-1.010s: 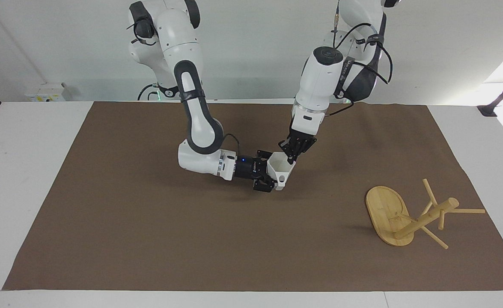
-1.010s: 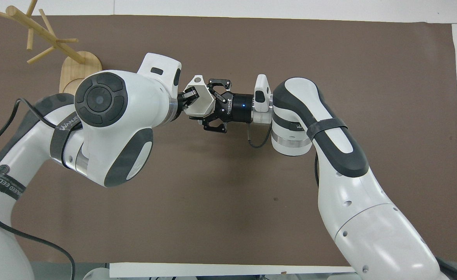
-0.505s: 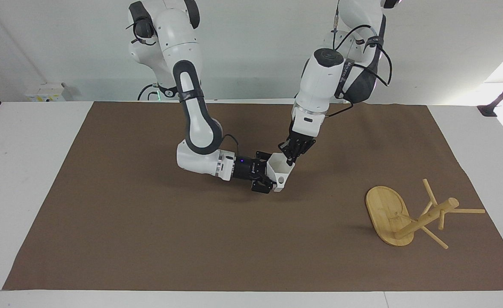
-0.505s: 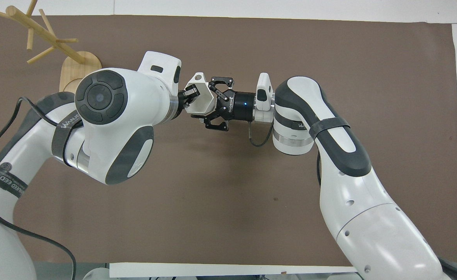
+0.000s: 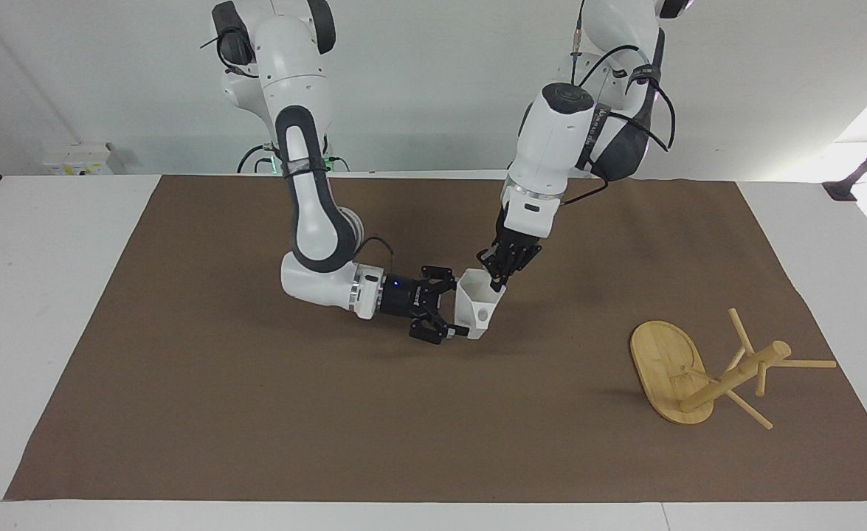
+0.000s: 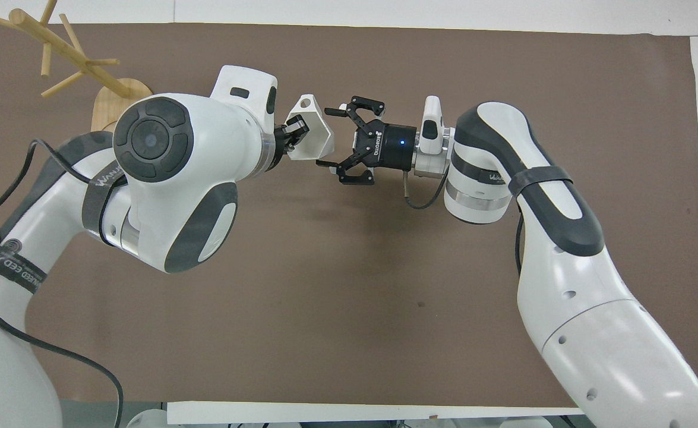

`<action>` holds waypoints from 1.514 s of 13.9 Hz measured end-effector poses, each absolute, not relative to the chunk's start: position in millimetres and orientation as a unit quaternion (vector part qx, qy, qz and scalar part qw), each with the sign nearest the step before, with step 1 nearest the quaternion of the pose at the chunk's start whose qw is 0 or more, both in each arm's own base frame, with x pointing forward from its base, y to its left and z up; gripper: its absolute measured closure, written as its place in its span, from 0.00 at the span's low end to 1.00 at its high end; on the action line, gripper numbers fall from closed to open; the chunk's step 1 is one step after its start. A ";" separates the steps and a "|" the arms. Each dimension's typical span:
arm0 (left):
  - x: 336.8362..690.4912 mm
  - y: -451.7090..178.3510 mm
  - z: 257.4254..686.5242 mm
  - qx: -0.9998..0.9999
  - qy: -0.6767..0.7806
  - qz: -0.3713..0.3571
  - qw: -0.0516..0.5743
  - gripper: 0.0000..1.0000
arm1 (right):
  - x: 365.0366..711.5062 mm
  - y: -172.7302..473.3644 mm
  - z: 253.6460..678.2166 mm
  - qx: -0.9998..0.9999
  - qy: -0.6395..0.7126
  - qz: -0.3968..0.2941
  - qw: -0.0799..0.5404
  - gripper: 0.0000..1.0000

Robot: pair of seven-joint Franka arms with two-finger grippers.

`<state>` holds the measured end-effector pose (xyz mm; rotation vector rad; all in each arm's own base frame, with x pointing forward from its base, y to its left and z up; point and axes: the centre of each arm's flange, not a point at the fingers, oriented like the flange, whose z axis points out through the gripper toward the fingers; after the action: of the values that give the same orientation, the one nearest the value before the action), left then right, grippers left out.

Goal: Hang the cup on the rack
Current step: 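Carry the mug toward the rack with the left gripper while the right withdraws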

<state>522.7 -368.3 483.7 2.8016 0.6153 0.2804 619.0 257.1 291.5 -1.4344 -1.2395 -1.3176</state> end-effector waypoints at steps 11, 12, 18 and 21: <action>511.9 -219.5 405.5 0.886 0.278 0.281 0.244 0.96 | 638.8 62.6 370.9 -0.664 -0.559 -0.339 0.364 0.00; 508.0 -203.1 403.1 0.869 0.286 0.309 0.259 0.96 | 634.7 50.2 387.8 -0.696 -0.554 -0.294 0.350 0.00; 500.3 -162.5 380.1 0.841 0.308 0.353 0.272 0.96 | 605.7 22.7 476.3 -0.871 -0.419 -0.109 0.234 0.00; 514.0 -138.7 373.9 0.834 0.328 0.359 0.261 0.96 | 596.8 -11.2 504.4 -0.925 -0.338 -0.060 0.165 0.00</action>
<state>514.0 -138.7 373.9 2.2575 0.8891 0.9716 596.8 -11.2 504.4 -2.6353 -0.9626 -0.1721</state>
